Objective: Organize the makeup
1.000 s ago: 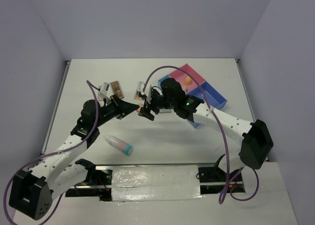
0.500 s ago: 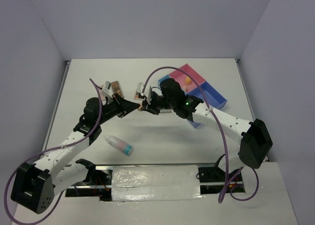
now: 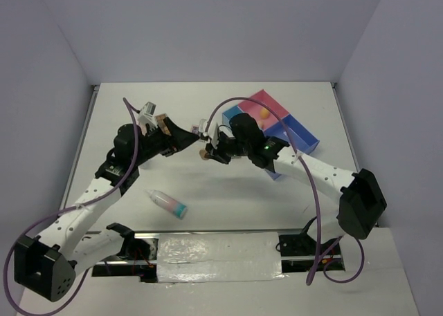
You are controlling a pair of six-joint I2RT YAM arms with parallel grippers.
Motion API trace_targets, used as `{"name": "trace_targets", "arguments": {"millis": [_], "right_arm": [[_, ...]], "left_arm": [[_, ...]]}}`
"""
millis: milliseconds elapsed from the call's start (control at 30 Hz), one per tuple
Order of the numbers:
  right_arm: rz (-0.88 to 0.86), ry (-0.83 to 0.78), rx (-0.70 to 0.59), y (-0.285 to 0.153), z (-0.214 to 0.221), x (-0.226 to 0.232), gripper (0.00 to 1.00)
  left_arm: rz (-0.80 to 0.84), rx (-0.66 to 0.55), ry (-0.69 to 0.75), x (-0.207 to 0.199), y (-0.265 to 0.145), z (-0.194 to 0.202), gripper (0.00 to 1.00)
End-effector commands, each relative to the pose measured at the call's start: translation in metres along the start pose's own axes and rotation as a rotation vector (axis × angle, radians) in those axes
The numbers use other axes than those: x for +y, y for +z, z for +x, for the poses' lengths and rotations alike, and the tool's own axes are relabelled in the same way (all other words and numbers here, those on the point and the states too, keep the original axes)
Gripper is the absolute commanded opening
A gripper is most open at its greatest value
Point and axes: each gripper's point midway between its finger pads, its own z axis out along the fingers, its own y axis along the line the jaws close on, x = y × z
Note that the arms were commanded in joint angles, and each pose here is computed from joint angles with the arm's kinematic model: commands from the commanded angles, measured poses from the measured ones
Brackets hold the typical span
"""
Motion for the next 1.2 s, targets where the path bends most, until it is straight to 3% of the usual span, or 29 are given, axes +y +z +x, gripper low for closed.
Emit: {"name": "trace_targets", "arguments": {"millis": [0,133,267,300,400,600,700,733,833,967,1167], "right_arm": [[0.098,0.055,-0.028,-0.027,-0.005,-0.029,0.20],[0.214,0.164,-0.006,-0.052,0.015,-0.069,0.19],[0.375,0.295,0.046,-0.081,0.046,-0.119,0.19],[0.444,0.344,0.077,-0.091,0.063,-0.136,0.19],[0.554,0.431,0.135,-0.106,0.093,-0.163,0.19],[0.700,0.542,0.180,-0.130,0.132,-0.218,0.20],[0.724,0.544,0.196,-0.127,0.141,-0.235,0.22],[0.729,0.550,0.215,-0.125,0.152,-0.240,0.23],[0.737,0.569,0.240,-0.122,0.164,-0.253,0.34],[0.713,0.608,0.261,-0.117,0.178,-0.261,0.42],[0.664,0.619,0.267,-0.116,0.180,-0.258,0.73]], "left_arm": [[-0.064,-0.083,0.122,-0.008,-0.012,-0.027,0.88],[-0.151,-0.135,0.186,-0.001,-0.030,-0.038,0.78],[-0.247,-0.239,0.232,0.009,-0.056,-0.053,0.45],[-0.271,-0.263,0.234,0.012,-0.066,-0.054,0.31],[-0.367,-0.311,0.231,0.027,-0.085,-0.058,0.17],[-0.577,-0.338,0.224,0.067,-0.116,-0.059,0.23],[-0.637,-0.338,0.204,0.083,-0.125,-0.059,0.35],[-0.665,-0.344,0.189,0.091,-0.128,-0.060,0.44],[-0.723,-0.346,0.136,0.107,-0.134,-0.058,0.58],[-0.767,-0.346,0.066,0.123,-0.137,-0.053,0.59],[-0.848,-0.353,-0.020,0.146,-0.146,-0.052,0.51]]}}
